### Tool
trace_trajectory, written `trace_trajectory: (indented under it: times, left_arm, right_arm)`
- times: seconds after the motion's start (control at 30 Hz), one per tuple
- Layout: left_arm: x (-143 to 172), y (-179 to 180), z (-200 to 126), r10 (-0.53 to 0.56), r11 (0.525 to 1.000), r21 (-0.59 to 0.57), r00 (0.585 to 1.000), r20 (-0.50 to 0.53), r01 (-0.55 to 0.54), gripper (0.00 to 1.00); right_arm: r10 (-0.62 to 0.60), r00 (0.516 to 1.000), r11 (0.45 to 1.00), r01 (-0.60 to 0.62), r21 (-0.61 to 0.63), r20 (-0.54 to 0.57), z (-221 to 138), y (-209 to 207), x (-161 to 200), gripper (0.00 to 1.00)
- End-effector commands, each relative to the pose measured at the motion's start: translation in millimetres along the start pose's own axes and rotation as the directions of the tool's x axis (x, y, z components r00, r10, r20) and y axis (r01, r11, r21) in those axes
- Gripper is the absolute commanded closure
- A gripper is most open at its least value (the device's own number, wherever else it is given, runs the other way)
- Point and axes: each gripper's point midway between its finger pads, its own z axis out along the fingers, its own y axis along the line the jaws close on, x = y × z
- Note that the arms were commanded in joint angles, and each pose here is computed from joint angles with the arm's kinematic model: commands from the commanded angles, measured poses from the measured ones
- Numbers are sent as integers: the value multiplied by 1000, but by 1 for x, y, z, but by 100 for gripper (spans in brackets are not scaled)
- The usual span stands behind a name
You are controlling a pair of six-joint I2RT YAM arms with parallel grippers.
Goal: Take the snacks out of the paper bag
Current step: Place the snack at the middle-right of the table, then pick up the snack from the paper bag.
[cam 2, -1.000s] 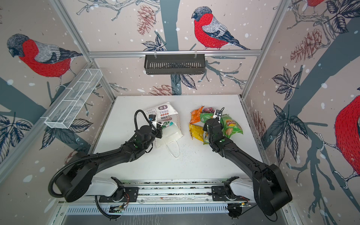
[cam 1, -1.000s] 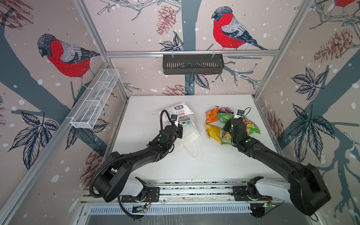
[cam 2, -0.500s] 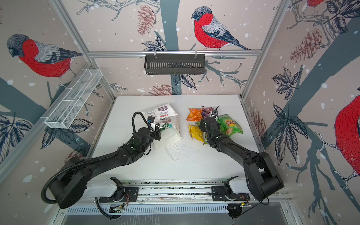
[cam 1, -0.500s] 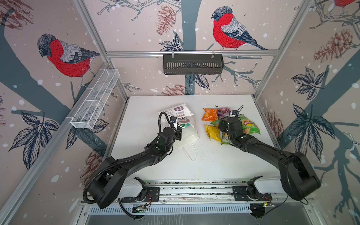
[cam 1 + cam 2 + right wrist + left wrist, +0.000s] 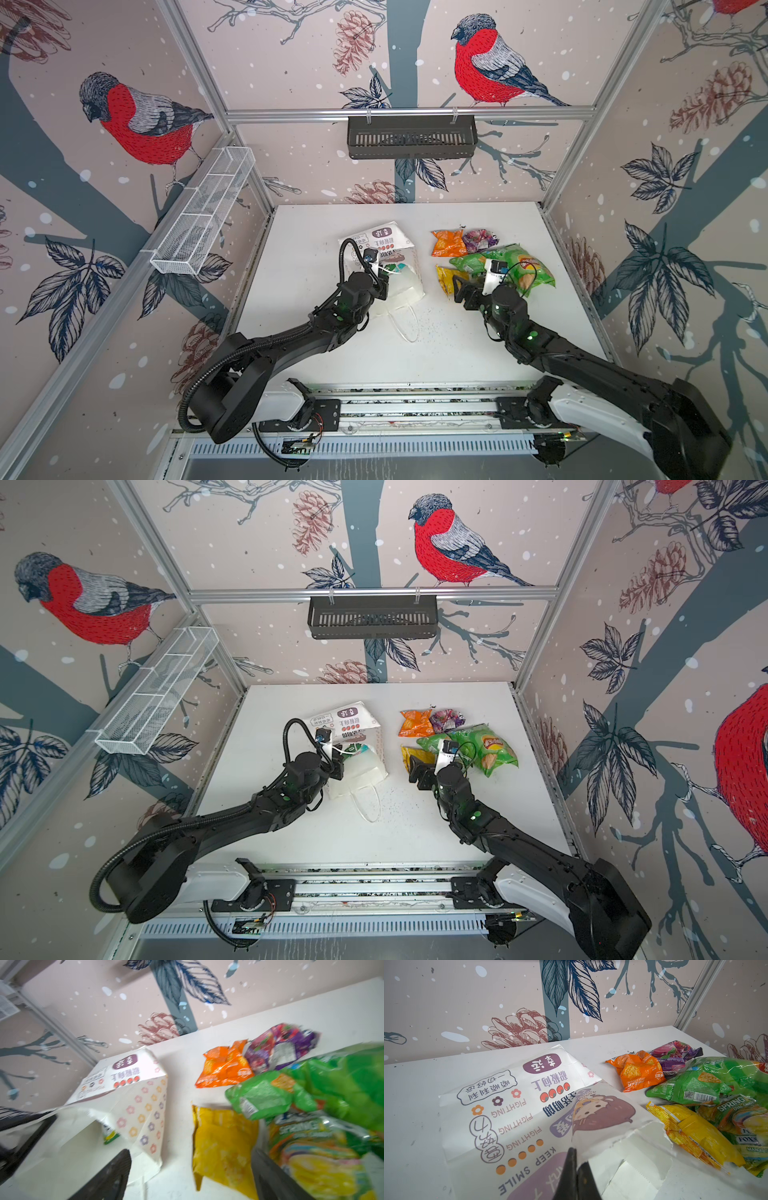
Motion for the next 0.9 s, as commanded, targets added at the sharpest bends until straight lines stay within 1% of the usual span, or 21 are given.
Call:
trace_trajectory:
  times: [0.0, 0.07, 0.23, 0.33, 0.37, 0.43, 0.63, 0.77, 0.87]
  left_arm:
    - [-10, -1, -3, -3, 1000, -6, 1000, 25, 3, 100]
    - [-11, -1, -5, -3, 1000, -7, 1000, 30, 3, 100]
    - [-18, -3, -10, -3, 1000, -5, 999, 48, 3, 100]
    - [-22, -4, -14, 1, 1000, -9, 998, 60, 0, 100]
    - [-23, -3, -14, 3, 1000, -15, 998, 63, -2, 100]
    - [-26, -3, -16, -3, 1000, -16, 998, 70, 4, 100]
    - [-23, -6, -14, -3, 1000, -2, 998, 62, 3, 100]
    - [-23, -7, -14, -5, 1000, 1, 998, 61, 5, 100]
    - [-25, -5, -16, -7, 1000, -4, 998, 68, 7, 100]
  right_arm:
    - [60, 998, 992, -56, -109, 27, -4, 33, 2, 10]
    - [50, 999, 984, -47, -170, 11, -4, 54, 11, 10]
    - [-23, 1000, 952, 19, -304, -12, -1, 104, 37, 11]
    - [-4, 999, 939, -9, -344, -36, 6, 120, 50, 16]
    - [8, 999, 935, -25, -354, -49, 9, 125, 55, 17]
    - [-3, 998, 920, -20, -392, -58, 12, 138, 63, 17]
    - [-51, 996, 913, 18, -409, -70, 29, 162, 89, 18]
    - [-130, 990, 909, 94, -407, -63, 40, 172, 108, 19]
    - [-163, 984, 907, 124, -404, -65, 46, 173, 121, 20]
